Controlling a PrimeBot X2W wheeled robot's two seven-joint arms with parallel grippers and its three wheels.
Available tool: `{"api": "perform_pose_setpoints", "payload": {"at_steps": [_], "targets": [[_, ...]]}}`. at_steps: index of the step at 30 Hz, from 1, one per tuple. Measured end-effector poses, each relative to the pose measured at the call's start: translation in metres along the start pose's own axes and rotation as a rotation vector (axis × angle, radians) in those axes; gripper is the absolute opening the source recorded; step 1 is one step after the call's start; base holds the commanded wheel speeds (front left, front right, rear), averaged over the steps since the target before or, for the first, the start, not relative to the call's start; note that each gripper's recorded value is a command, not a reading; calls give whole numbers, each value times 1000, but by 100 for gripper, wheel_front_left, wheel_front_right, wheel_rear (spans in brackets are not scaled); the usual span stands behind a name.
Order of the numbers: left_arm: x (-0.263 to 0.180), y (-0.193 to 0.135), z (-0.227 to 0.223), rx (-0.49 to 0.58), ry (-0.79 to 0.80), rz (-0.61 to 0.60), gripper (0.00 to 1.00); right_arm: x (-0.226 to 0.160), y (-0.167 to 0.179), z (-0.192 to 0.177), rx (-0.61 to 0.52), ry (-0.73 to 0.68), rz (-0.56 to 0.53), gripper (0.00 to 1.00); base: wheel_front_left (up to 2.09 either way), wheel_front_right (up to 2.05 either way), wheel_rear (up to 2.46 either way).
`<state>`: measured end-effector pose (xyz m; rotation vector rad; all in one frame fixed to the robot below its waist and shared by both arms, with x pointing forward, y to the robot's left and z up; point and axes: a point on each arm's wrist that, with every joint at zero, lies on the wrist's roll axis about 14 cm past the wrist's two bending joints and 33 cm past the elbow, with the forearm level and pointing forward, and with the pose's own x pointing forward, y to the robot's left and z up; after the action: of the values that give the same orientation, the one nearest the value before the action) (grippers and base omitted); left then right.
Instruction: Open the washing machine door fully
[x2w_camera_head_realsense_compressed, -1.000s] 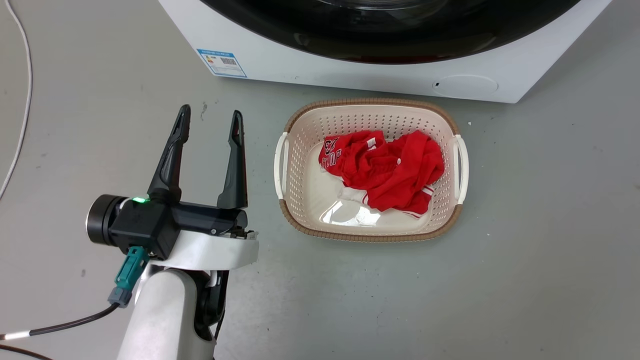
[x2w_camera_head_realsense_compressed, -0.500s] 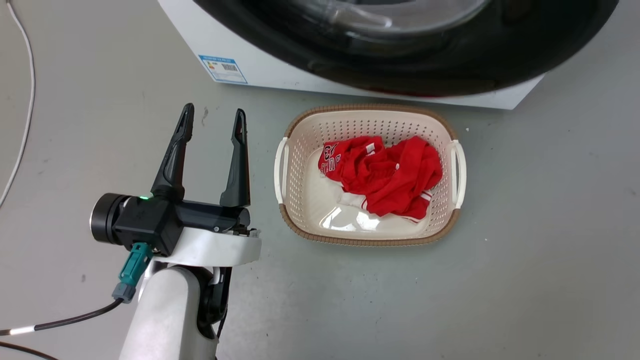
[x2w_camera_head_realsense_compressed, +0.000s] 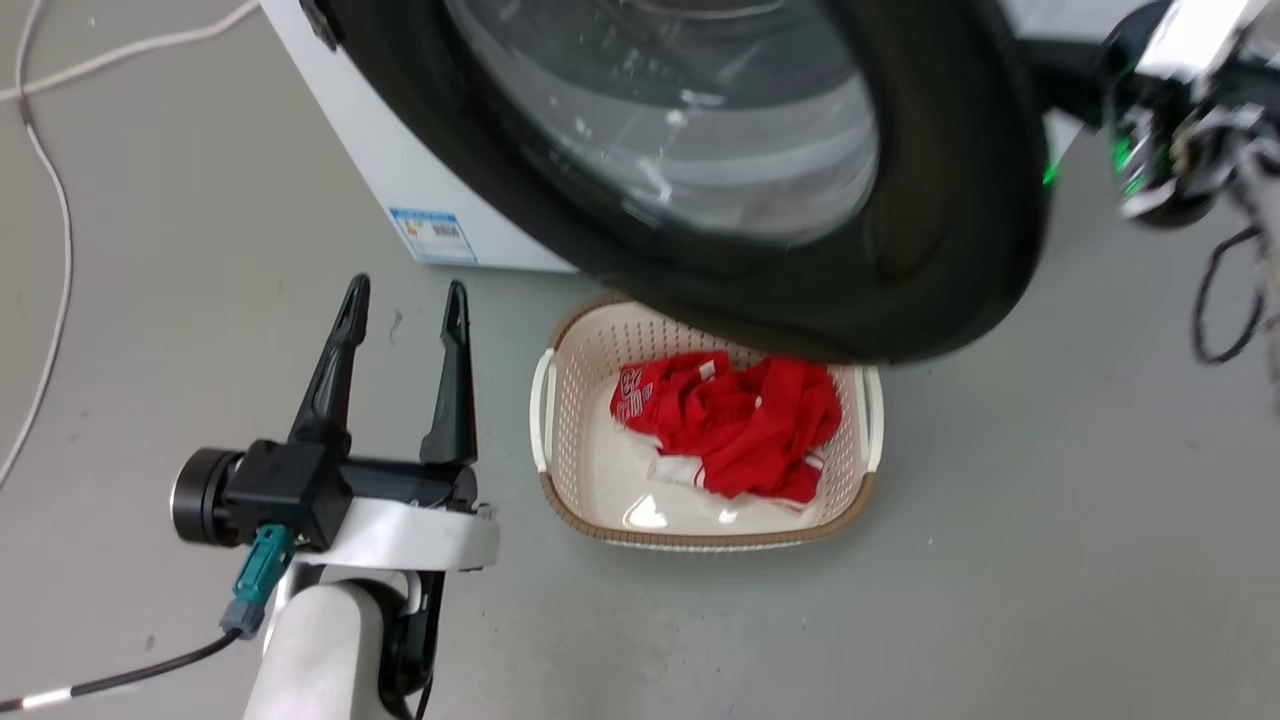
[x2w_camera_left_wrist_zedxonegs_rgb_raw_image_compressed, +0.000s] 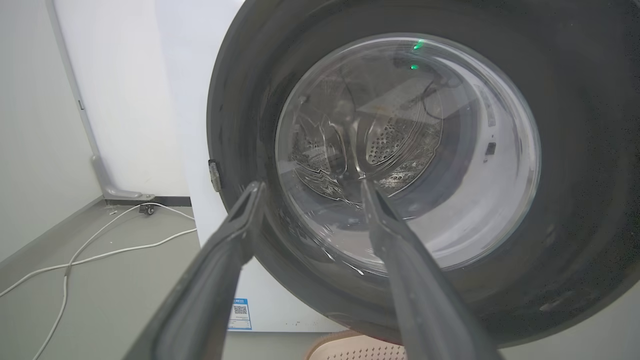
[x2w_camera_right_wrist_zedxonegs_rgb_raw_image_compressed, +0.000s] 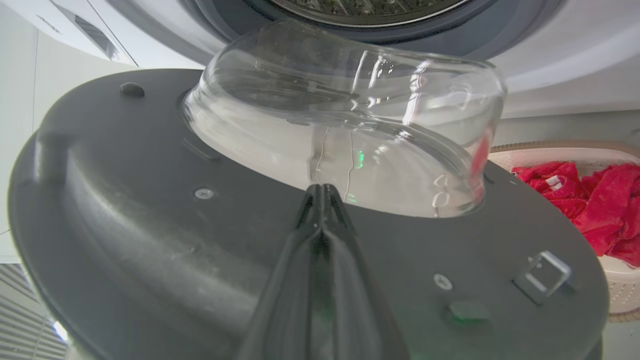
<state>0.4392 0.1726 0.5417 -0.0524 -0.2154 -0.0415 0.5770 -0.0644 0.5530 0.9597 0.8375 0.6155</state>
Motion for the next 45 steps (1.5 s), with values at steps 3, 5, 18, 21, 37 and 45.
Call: {"api": "perform_pose_setpoints", "payload": {"at_steps": [3, 5, 18, 21, 37, 45], "targets": [[-12, 2, 9, 14, -10, 1, 100, -6, 13, -39, -1, 67, 54, 0, 0, 0, 0], [-17, 2, 12, 20, -11, 0, 100, -7, 17, -55, 1, 89, 74, 0, 0, 0, 0], [-40, 2, 26, 33, -28, -6, 100, -1, 55, -146, -30, 257, 210, 0, 0, 0, 0], [-42, 1, 28, 32, -29, -8, 100, 0, 61, -161, -40, 290, 232, 0, 0, 0, 0], [-48, -8, 27, 14, -25, -29, 100, -4, 74, -194, 7, 230, 315, 0, 0, 0, 0], [-45, -13, 27, 8, -28, -41, 100, -23, 58, -131, 43, -211, 277, 0, 0, 0, 0]]}}
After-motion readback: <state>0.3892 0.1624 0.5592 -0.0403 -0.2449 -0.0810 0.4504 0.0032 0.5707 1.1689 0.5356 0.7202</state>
